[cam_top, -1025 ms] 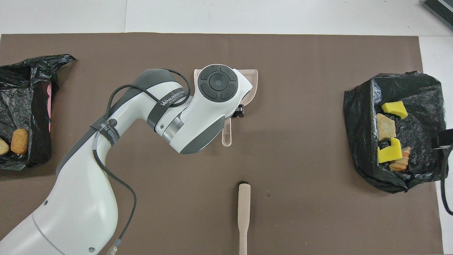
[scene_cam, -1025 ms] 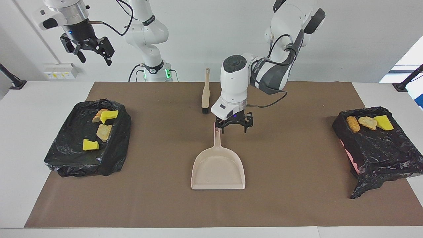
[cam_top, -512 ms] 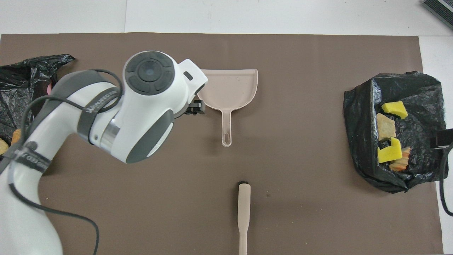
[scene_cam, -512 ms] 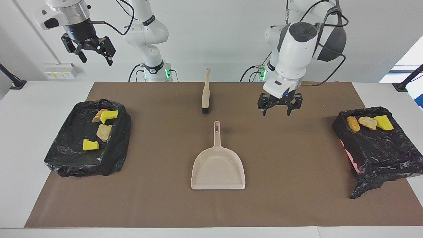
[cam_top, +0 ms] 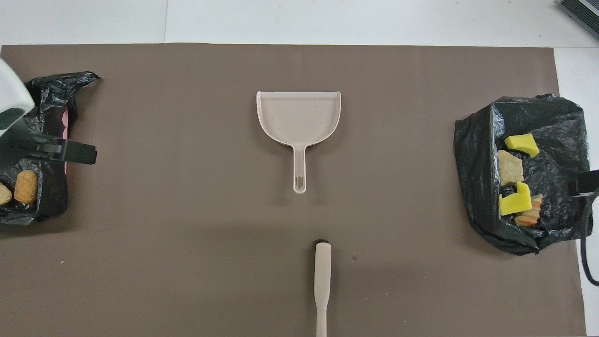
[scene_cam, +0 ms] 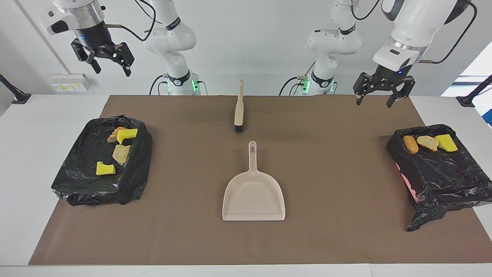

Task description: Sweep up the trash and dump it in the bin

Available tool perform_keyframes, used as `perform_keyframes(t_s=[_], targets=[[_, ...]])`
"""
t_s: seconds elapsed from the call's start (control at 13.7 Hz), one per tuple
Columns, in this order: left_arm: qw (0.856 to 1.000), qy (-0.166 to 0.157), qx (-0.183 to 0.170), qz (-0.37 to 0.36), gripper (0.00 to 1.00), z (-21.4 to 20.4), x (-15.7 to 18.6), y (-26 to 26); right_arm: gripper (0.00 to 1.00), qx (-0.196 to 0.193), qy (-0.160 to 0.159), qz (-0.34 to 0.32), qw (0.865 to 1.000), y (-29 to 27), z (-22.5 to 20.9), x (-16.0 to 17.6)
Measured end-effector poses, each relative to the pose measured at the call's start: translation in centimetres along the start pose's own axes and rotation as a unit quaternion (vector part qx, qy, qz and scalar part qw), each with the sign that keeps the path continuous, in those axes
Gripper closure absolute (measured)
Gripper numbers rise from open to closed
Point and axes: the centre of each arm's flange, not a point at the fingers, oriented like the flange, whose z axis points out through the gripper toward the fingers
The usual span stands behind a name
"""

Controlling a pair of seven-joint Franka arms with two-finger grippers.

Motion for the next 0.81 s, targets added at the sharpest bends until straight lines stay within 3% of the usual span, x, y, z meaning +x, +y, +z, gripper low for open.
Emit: perform_keyframes(t_s=[0.29, 0.81], targets=[[1.000, -0.013, -0.003, 0.014, 0.00, -2.8, -1.7, -2.9, 0.00, 0.000, 0.000, 0.000, 1.000, 0.0, 0.0, 0.0], [0.999, -0.029, -0.003, 0.014, 0.00, -3.2, -0.4, -2.9, 0.00, 0.000, 0.000, 0.001, 1.000, 0.1, 0.0, 0.0]])
